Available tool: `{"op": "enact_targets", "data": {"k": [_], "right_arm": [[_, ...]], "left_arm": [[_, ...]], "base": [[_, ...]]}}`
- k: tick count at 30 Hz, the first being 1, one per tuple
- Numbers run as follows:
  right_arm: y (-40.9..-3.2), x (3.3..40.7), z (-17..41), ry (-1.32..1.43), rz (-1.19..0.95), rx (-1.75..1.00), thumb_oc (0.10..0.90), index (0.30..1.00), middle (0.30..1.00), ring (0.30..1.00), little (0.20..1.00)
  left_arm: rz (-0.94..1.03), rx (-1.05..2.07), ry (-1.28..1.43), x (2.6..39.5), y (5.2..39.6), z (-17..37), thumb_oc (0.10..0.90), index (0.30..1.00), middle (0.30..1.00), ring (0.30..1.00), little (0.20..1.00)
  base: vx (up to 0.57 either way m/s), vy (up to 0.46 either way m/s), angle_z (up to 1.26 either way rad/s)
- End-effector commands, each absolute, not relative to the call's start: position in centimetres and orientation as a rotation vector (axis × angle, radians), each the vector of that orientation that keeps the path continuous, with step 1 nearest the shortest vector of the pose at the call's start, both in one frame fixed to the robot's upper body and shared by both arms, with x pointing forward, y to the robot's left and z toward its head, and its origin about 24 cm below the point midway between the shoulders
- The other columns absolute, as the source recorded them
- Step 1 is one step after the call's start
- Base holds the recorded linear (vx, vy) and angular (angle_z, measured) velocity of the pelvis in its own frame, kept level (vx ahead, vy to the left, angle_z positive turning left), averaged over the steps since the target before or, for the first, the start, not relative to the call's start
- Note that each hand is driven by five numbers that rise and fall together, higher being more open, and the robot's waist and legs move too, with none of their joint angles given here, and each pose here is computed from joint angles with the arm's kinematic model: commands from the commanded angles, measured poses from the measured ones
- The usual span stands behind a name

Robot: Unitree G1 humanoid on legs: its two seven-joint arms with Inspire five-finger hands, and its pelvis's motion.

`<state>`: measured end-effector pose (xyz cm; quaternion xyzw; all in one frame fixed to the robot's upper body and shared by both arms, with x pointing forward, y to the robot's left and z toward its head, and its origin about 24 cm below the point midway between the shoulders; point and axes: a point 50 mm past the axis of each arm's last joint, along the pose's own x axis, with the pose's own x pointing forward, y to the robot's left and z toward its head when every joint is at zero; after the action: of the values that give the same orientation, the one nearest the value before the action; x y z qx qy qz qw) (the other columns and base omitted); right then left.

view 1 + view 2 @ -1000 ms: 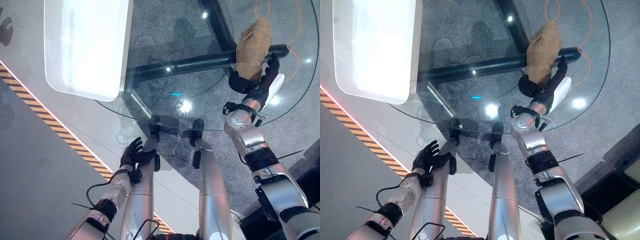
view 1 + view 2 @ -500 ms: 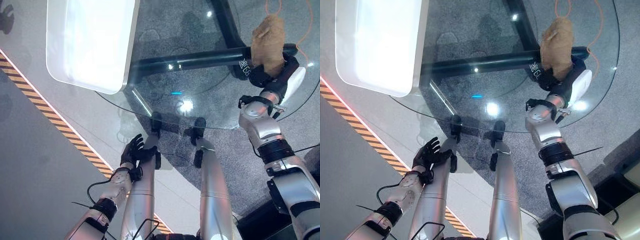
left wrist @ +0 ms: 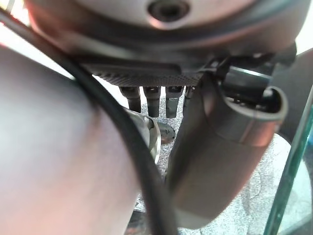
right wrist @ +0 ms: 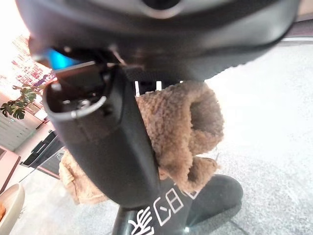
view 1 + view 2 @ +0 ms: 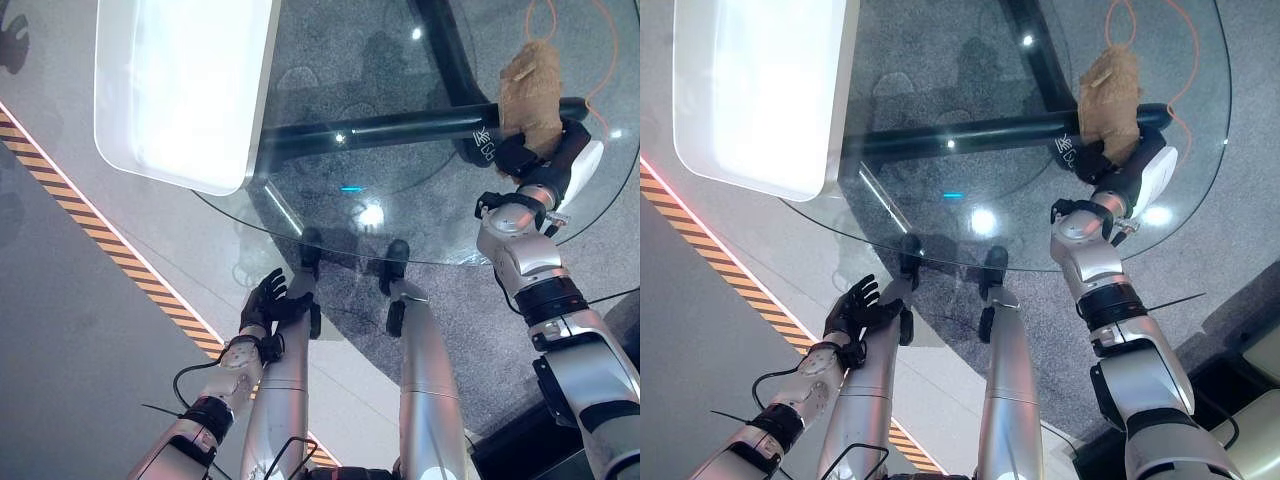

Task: Wipe the table with a cloth and put it in the basket.

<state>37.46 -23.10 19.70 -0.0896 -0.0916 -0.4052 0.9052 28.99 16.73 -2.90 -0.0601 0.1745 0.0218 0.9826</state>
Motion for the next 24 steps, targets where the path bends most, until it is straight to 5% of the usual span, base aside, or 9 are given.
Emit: {"op": "enact_targets", "data": {"k": [1,8,24], "right_arm": [[-22.2,36.6,20.8,-0.306,-0.804,-0.228,0.1,0.3,0.3,0.3,0.2],[-19.9,36.0,23.7,-0.428,-0.676,-0.368,0.1,0.3,0.3,0.3,0.2],[-11.5,35.7,20.0,-0.388,-0.166,-0.675,0.1,0.3,0.3,0.3,0.2]], "left_arm": [[-0.005,-0.175,0.474,24.9,14.0,-6.4,0.8,0.9,0.9,0.9,0.9],[-0.002,-0.181,0.447,25.3,14.1,-5.8,0.8,0.9,0.9,0.9,0.9],[-0.029,-0.167,0.468,24.3,13.6,-6.7,0.8,0.9,0.9,0.9,0.9]], "base": [[0.0,0.0,0.0],[-0.01,0.014,0.0],[0.0,0.001,0.01]]}}
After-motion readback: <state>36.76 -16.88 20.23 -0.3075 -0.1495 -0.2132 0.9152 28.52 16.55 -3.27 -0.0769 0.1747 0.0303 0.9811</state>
